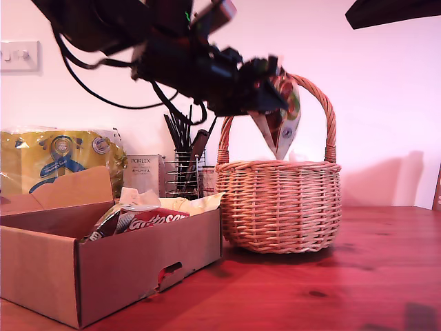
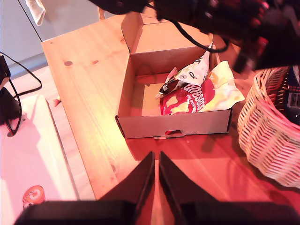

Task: Move the bags of Easter eggs from the cardboard box on the left into the woven basket on the right side.

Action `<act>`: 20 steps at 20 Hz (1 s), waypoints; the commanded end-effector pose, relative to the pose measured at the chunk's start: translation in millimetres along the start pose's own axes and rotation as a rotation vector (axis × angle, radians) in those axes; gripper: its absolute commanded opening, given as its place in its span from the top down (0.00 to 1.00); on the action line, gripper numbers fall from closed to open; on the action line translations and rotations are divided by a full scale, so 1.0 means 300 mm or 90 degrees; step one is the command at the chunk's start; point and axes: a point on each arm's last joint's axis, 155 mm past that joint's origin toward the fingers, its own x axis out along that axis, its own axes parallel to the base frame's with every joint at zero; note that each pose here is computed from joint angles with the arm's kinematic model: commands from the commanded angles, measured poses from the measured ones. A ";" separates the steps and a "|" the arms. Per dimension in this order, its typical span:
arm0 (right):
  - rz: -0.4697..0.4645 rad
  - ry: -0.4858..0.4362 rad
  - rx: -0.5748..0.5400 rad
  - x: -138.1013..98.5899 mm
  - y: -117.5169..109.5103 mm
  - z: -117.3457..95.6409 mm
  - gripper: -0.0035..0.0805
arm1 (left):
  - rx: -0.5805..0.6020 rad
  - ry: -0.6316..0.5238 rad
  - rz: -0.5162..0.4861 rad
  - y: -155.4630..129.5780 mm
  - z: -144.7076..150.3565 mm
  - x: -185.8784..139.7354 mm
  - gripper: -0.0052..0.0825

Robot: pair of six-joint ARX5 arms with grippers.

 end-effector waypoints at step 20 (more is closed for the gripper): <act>-0.010 0.001 -0.008 0.004 -0.010 -0.010 0.97 | 0.256 0.079 0.007 0.018 -0.089 0.080 0.76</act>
